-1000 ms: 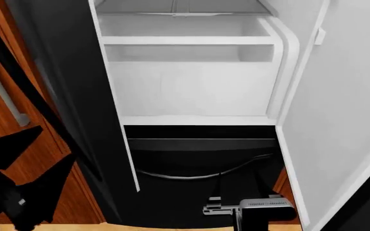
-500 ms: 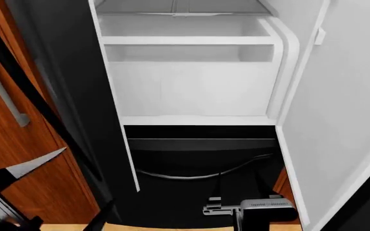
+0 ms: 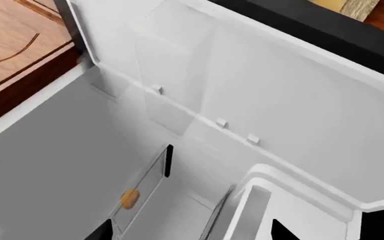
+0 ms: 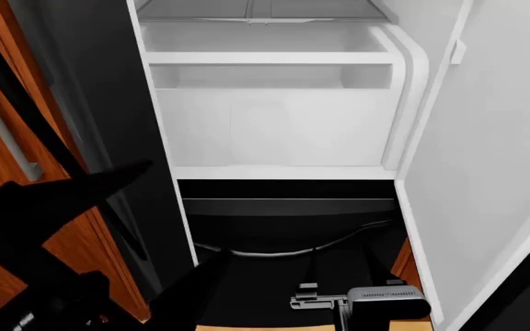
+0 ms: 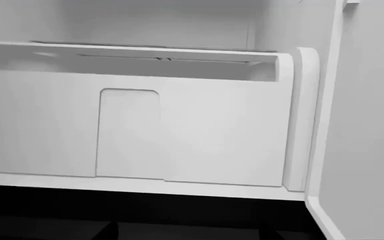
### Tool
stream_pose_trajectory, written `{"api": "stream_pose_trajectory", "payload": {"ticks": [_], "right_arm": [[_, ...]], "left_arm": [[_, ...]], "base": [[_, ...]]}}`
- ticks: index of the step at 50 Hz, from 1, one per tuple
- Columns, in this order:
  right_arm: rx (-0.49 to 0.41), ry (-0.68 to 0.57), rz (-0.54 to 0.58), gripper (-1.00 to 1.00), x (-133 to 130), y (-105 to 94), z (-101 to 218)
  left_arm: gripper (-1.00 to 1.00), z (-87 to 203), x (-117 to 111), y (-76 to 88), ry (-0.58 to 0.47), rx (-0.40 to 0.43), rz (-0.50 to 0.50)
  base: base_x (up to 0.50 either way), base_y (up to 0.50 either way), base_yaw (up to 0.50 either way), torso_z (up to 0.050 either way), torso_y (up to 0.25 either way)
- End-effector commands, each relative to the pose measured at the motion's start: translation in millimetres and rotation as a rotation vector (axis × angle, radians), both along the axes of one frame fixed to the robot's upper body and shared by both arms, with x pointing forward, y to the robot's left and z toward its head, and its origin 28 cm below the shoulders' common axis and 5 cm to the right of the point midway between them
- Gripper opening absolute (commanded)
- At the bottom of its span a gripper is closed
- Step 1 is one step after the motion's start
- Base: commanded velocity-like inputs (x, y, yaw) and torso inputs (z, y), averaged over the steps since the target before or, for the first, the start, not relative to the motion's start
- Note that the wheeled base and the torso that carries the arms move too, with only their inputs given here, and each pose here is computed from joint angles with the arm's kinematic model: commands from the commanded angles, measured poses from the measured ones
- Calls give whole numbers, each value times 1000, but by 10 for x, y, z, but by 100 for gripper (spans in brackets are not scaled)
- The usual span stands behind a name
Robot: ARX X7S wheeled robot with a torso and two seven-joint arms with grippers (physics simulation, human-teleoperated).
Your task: Open the fridge doors
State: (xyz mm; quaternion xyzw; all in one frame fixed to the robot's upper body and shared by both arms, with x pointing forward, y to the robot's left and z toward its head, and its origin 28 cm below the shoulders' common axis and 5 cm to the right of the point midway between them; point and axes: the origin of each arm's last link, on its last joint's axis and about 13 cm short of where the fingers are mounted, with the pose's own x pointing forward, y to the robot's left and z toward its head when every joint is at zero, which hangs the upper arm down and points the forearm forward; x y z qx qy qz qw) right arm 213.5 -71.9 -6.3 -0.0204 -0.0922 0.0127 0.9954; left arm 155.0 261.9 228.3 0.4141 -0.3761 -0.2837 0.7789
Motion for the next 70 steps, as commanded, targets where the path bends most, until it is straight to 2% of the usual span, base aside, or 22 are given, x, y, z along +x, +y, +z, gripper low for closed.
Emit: {"api": "stream_pose_trajectory", "payload": {"ticks": [1,11,19,22,33,36,40,43,51,64,70], "right_arm": [[11,0,4,100,0,-1,3],[28,3,12,100,10,-6,2],[55,9,23,100,19,-19,-1],[63,9,28,100,21,-22,-5],[105,13,43,100,19,-39,7],[117,15,48,100,16,-41,11],[127,16,54,100,13,-41,15],[129,15,54,100,12,-39,17],[126,15,51,100,3,-37,12],[122,18,47,100,12,-36,11],[124,20,49,100,12,-37,13]], "left_arm": [[100,169,212,-278,-20,6,-52],[100,200,602,-598,83,-63,-75],[100,325,808,-877,250,-201,-93],[100,356,851,-971,268,-208,-92],[100,429,1035,-1305,252,-136,-86],[100,435,1076,-1370,262,-143,-84],[100,456,1128,-1421,343,-204,-71],[100,510,1239,-1443,479,-328,0],[100,493,1644,-1415,785,-638,281],[100,262,1986,-1285,845,-815,508],[100,259,2078,-1201,807,-912,648]], "base": [[0,0,0,0,0],[0,0,0,0,0],[0,0,0,0,0],[0,0,0,0,0],[0,0,0,0,0],[0,0,0,0,0],[0,0,0,0,0],[0,0,0,0,0],[0,0,0,0,0],[0,0,0,0,0],[0,0,0,0,0]]}}
